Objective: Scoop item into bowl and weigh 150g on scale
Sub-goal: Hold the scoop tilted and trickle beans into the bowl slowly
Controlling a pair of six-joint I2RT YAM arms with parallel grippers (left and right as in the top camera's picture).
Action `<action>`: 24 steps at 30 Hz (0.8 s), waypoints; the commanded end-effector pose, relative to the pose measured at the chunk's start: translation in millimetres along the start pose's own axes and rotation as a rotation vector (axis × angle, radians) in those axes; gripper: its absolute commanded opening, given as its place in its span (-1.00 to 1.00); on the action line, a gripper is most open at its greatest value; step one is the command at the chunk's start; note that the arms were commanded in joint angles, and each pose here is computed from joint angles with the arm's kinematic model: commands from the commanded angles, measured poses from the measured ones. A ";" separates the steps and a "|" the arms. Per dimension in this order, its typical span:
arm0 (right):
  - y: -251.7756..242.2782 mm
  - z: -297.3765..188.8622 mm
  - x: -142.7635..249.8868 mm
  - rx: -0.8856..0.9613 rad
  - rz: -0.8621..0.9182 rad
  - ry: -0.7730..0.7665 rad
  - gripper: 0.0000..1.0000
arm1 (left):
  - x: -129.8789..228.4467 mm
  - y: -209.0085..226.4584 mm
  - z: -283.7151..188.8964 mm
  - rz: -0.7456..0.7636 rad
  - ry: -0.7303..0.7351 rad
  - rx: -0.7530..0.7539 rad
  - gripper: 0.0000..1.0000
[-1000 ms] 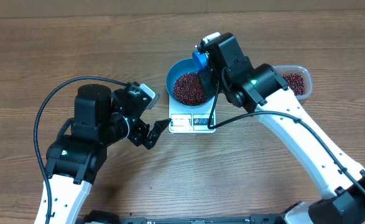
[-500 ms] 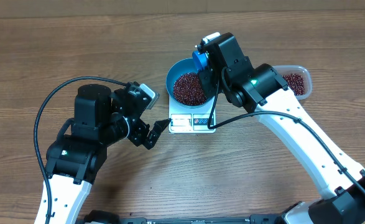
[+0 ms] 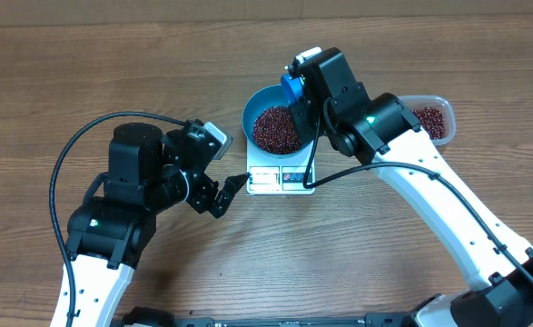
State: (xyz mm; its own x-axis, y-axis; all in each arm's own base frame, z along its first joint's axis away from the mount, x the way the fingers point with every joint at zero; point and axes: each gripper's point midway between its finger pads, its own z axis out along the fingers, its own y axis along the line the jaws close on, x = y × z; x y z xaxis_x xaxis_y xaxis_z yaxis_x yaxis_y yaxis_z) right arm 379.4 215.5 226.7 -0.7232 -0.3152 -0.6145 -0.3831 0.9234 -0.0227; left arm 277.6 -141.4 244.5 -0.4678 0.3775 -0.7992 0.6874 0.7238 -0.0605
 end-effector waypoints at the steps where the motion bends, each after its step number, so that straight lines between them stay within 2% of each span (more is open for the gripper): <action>1: -1.2 -17.4 -16.6 0.003 0.013 -0.063 -0.93 | -10.9 0.0 -4.4 0.031 -0.027 0.004 0.99; 13: -0.8 -17.4 -16.5 0.001 0.016 -0.062 -0.93 | -10.0 0.5 -2.9 0.029 -0.022 0.005 0.99; 24: 12.8 -18.2 -20.0 -0.087 0.181 -0.066 -0.93 | -9.9 0.5 -2.8 0.028 -0.022 0.005 1.00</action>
State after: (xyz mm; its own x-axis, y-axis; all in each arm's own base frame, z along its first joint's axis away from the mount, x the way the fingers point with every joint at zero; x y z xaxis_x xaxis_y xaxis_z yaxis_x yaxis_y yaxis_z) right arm 378.9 222.0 228.2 -0.7569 -0.2134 -0.6177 -0.3246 0.9431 0.0719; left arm 278.0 -141.5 243.7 -0.4701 0.3781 -0.7975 0.6872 0.7238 -0.0620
